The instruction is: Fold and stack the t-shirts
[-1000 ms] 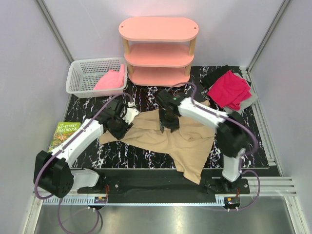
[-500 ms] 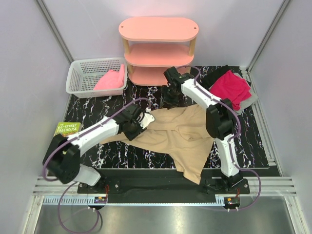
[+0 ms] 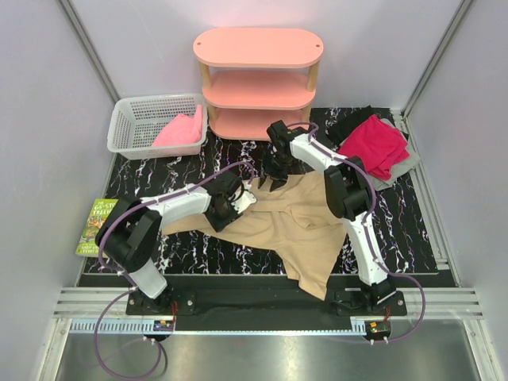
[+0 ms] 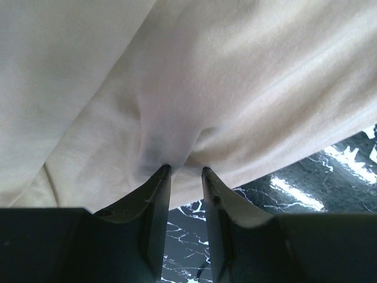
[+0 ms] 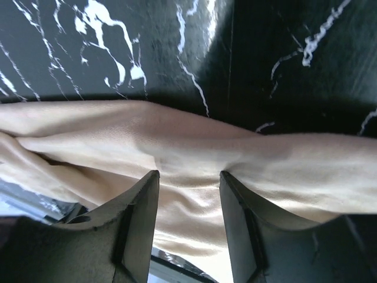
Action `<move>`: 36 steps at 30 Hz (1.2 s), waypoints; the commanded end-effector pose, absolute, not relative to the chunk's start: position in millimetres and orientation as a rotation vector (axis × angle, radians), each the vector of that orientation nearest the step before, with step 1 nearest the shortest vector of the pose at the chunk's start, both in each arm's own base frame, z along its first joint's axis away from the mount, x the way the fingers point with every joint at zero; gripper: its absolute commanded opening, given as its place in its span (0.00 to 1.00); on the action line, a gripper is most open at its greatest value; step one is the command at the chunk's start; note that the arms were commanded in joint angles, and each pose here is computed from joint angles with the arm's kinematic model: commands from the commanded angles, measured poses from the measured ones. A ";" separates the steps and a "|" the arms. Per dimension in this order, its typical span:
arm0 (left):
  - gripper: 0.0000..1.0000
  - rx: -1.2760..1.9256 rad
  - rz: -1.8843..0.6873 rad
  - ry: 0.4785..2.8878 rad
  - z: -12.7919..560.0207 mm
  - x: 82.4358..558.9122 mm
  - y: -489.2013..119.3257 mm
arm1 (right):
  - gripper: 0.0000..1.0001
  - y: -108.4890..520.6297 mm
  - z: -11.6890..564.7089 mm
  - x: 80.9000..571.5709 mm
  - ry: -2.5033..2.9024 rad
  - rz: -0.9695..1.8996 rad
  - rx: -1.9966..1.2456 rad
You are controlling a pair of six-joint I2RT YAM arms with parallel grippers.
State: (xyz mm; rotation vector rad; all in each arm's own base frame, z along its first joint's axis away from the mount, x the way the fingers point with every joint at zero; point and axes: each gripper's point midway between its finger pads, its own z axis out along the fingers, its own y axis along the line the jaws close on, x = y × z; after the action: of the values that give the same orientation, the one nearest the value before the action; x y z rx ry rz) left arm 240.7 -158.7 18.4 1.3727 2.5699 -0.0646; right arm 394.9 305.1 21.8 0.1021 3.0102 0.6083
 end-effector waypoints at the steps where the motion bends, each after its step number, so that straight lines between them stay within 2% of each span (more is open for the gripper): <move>1: 0.32 1.365 -0.056 2.539 20.4 253.9 -168.0 | 0.53 310.8 6.7 404.7 3.017 0.665 0.102; 7: 0.32 1.354 -0.008 2.528 31.3 247.6 -160.1 | 0.53 297.5 -23.5 413.3 3.060 0.661 0.151; 24: 0.32 1.398 0.019 2.588 13.4 239.9 -163.2 | 0.52 288.3 -30.9 421.3 3.064 0.682 0.186; 30: 0.32 1.560 0.014 2.586 -1.2 212.7 -171.2 | 0.52 285.1 -26.2 427.4 3.048 0.696 0.203; 36: 0.32 1.835 0.016 2.540 -9.3 158.2 -176.3 | 0.52 283.2 -22.3 430.6 3.039 0.706 0.216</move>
State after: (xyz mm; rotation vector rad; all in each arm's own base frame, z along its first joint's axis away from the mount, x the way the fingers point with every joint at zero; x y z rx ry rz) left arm 212.2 -177.8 12.2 1.6232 2.4911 0.0923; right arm 415.3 307.5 21.3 0.1963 3.0366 0.8912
